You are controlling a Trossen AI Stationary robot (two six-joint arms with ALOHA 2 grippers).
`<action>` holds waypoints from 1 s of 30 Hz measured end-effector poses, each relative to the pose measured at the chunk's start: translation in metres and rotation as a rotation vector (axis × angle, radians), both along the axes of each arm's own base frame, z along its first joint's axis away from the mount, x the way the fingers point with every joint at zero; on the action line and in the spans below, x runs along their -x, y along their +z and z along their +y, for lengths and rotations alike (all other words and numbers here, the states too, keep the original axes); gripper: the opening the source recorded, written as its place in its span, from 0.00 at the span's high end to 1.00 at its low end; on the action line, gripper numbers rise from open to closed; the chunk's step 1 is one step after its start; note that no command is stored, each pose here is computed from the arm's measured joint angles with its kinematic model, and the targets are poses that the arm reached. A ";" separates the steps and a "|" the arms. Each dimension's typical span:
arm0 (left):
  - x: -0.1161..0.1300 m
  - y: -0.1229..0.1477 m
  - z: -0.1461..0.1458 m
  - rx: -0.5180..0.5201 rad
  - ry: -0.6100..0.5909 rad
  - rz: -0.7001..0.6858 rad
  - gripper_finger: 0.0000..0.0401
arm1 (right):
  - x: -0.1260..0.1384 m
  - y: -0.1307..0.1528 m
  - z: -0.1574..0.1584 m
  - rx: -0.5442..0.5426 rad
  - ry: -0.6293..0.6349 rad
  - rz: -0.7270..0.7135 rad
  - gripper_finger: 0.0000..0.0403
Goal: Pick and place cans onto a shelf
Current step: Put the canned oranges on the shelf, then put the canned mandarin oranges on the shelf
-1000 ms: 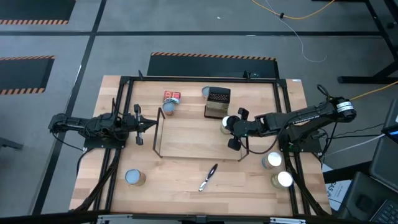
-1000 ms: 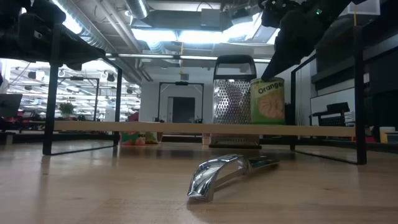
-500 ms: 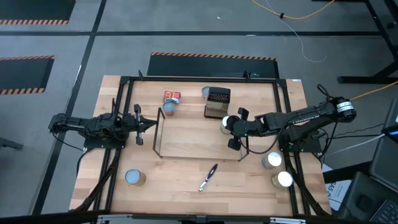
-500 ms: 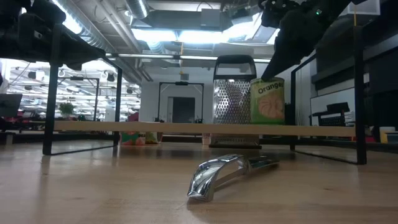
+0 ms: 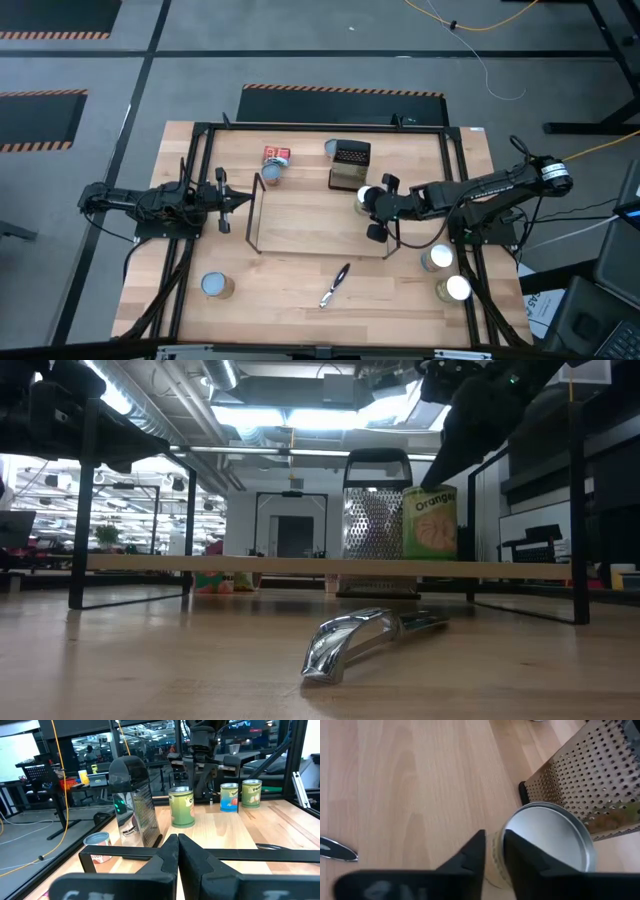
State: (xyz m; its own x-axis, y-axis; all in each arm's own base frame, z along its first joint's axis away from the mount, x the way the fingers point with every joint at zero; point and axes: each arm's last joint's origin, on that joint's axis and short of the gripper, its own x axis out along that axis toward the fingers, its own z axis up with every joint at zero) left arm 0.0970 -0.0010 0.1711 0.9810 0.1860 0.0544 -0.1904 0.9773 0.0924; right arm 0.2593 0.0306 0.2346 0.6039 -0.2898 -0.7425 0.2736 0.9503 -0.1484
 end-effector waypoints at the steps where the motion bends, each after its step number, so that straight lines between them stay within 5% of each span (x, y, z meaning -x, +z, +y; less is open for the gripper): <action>1: 0.000 0.000 0.000 0.000 0.000 0.000 1.00 | 0.000 0.000 0.000 0.001 -0.001 0.001 0.73; 6: 0.000 0.000 0.000 0.000 0.000 0.000 1.00 | 0.000 0.000 0.000 0.017 0.015 0.008 0.63; 17: 0.000 0.002 0.000 0.001 -0.002 -0.017 1.00 | 0.000 0.026 0.000 0.014 0.020 -0.038 0.62; 30: 0.007 0.031 0.002 0.039 0.037 -0.333 0.93 | 0.049 0.084 -0.011 0.067 0.082 -0.223 0.62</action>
